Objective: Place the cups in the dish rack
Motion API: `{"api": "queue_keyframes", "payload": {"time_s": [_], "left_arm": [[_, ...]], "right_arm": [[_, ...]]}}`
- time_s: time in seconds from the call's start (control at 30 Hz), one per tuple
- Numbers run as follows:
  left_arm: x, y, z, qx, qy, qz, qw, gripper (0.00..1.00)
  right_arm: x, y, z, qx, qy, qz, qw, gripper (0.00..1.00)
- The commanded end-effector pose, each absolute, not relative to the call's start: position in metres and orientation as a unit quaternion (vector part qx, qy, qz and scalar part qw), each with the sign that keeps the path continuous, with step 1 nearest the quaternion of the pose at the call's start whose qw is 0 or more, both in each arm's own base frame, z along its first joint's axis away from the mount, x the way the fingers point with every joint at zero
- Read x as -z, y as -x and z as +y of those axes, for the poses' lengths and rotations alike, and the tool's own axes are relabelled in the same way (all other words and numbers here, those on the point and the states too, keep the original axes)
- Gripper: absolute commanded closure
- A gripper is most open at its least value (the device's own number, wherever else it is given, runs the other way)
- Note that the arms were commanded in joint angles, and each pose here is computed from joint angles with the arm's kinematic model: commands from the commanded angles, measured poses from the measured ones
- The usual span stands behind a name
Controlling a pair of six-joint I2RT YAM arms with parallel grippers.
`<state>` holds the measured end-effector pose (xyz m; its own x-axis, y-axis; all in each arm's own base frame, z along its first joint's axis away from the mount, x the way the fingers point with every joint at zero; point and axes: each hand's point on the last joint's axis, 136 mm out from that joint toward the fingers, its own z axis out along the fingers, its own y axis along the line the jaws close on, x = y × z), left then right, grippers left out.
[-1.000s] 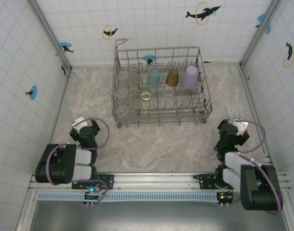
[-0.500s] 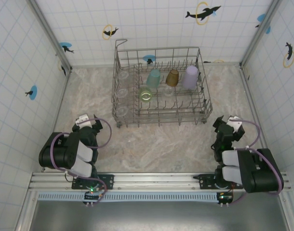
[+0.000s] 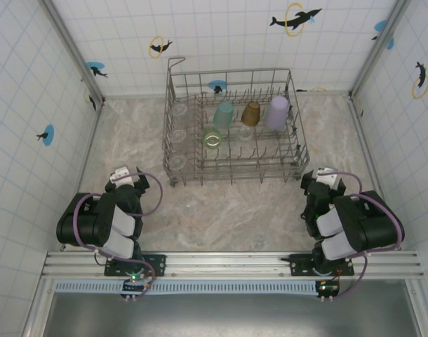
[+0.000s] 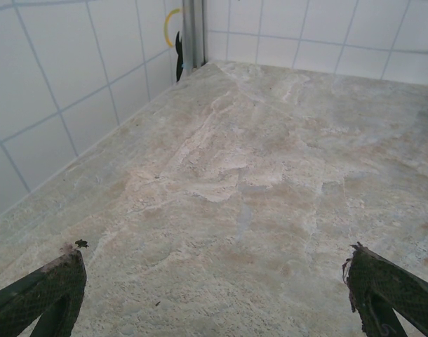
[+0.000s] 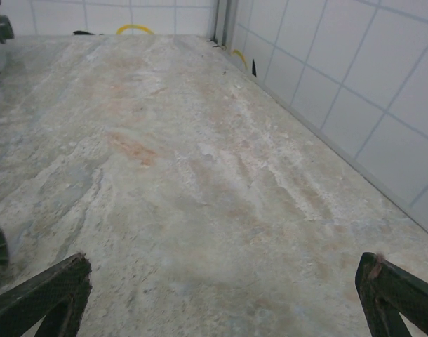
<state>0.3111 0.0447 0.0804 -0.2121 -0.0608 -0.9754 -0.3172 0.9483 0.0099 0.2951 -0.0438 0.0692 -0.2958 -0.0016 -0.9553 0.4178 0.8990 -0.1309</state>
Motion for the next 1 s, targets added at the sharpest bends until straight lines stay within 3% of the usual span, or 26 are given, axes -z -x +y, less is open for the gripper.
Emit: {"api": "queue_keyframes", "payload": {"time_s": [0.0, 0.33, 0.6, 0.7, 0.97], "left_arm": [[-0.071, -0.298, 0.044, -0.102, 0.114, 0.780, 0.606, 0.02], [-0.071, -0.298, 0.044, -0.103, 0.115, 0.781, 0.606, 0.02], [-0.072, -0.298, 0.044, -0.103, 0.116, 0.780, 0.607, 0.02], [-0.071, -0.298, 0.045, -0.103, 0.116, 0.780, 0.606, 0.02], [-0.069, -0.300, 0.045, -0.099, 0.117, 0.783, 0.603, 0.02]], "right_arm": [[-0.075, -0.294, -0.042, 0.162, -0.130, 0.777, 0.594, 0.00], [-0.073, -0.293, -0.035, 0.128, -0.114, 0.781, 0.600, 0.00], [-0.093, -0.278, -0.027, 0.112, -0.085, 0.746, 0.651, 0.00], [-0.070, -0.285, -0.028, 0.105, -0.097, 0.782, 0.607, 0.00], [-0.062, -0.299, -0.032, 0.087, -0.109, 0.793, 0.593, 0.00]]}}
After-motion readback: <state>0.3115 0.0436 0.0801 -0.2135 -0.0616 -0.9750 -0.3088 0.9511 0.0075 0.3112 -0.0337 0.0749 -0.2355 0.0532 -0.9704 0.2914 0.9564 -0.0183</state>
